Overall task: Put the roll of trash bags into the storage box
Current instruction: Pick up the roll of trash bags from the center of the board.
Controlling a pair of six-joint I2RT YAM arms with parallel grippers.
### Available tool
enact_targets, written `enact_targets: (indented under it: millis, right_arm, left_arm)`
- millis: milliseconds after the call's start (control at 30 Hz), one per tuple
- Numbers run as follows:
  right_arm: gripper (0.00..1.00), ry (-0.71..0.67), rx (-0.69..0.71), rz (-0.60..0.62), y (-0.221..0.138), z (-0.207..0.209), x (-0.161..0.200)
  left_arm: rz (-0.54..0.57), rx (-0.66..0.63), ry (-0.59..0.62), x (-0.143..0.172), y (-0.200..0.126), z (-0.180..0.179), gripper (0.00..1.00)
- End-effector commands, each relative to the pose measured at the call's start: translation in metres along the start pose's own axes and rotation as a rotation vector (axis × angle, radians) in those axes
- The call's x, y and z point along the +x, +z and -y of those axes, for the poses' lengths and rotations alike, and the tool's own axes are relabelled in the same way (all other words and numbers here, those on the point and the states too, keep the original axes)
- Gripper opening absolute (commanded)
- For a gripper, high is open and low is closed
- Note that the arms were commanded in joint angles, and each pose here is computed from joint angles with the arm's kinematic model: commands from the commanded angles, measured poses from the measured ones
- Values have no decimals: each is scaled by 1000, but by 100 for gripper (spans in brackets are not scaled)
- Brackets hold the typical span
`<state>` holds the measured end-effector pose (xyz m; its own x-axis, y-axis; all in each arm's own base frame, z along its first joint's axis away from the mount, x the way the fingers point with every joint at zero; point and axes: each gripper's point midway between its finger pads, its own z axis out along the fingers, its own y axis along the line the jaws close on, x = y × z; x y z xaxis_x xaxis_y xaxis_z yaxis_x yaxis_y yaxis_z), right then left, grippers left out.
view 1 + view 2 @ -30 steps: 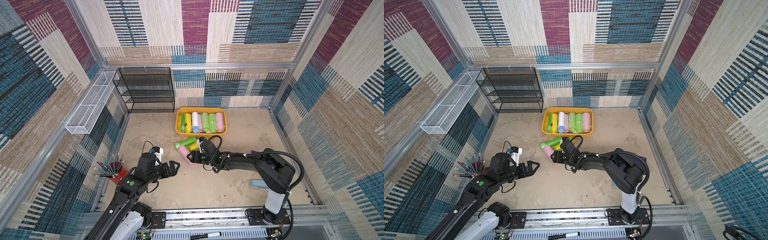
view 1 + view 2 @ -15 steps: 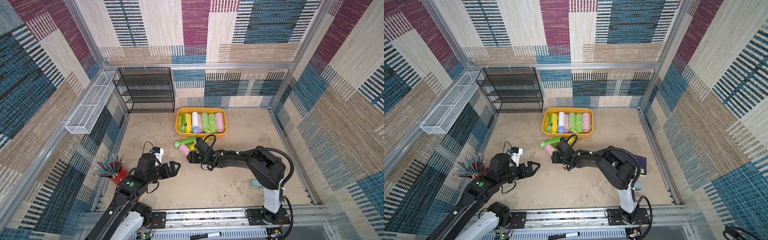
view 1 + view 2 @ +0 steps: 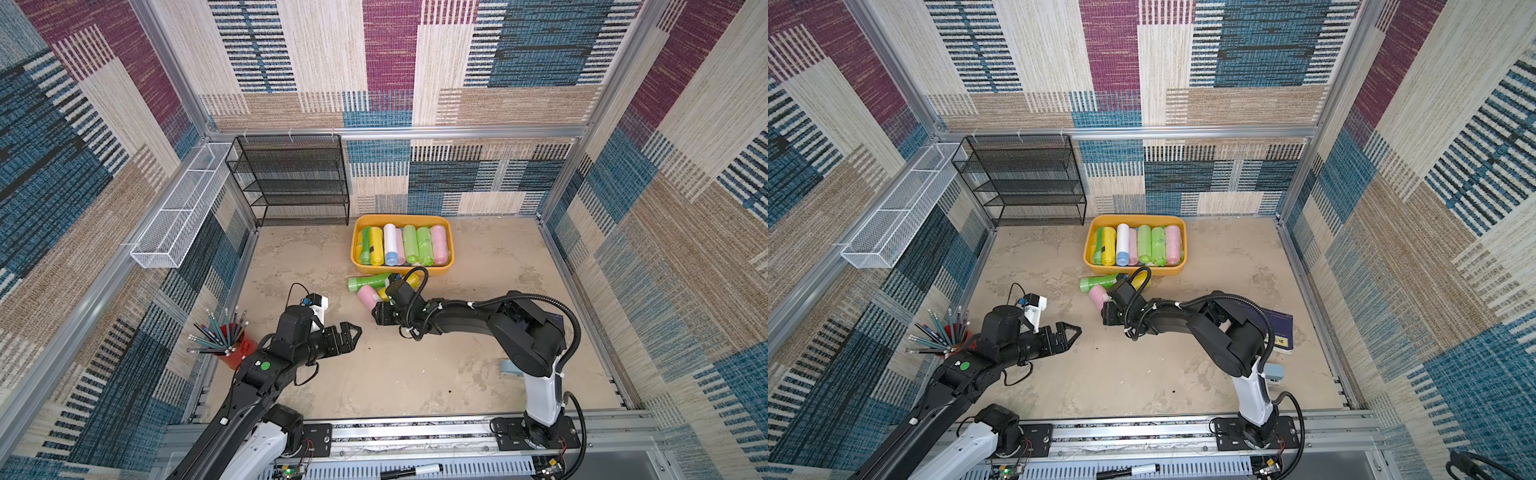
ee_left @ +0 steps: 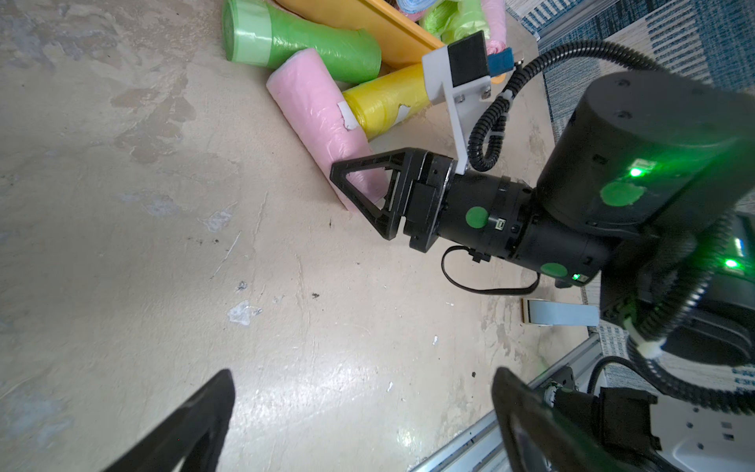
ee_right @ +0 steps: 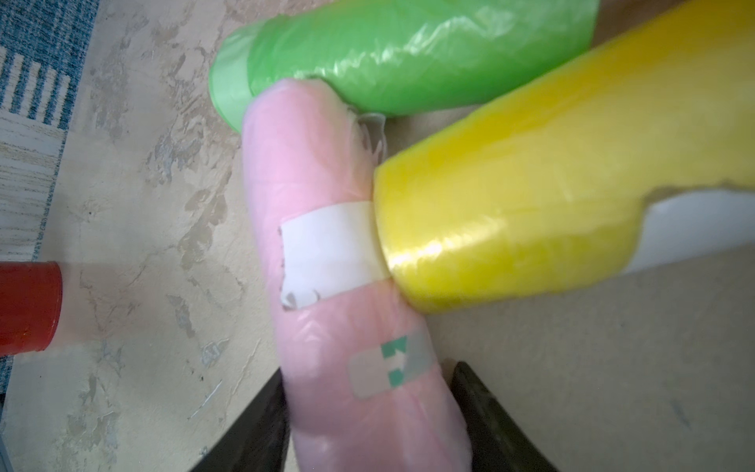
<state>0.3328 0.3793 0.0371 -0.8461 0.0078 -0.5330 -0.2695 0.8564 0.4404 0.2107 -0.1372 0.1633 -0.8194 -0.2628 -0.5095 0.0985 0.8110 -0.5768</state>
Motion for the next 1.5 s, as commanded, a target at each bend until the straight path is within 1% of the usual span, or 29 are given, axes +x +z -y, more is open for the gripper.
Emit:
enact_targets:
  millis: [0,67,200,300,467,900,1467]
  right_arm:
    - [54,-9,35,-37,-3,8,12]
    - [50,-9,25,-30,-6,6,11]
    - [49,-8,10,-25,-11,2,8]
    - [47,-10,-8,-24,-14,-3,8]
    - [46,-1,-46,-9,-24,-11,5]
    - [43,34,-129,48,-58,-22,-1]
    - [40,92,-223,112,-106,-22,2]
  left_arm:
    - [12,19,-4,-5,-3,7,99]
    - [12,14,-4,-6,-4,6,99]
    - [4,9,-6,-3,-6,5,99]
    - [-4,-1,-6,0,-7,3,98]
    - [-10,-19,-10,4,-8,-2,99]
    - [-17,10,-31,6,-11,3,98]
    - [-10,31,-48,4,-12,8,98]
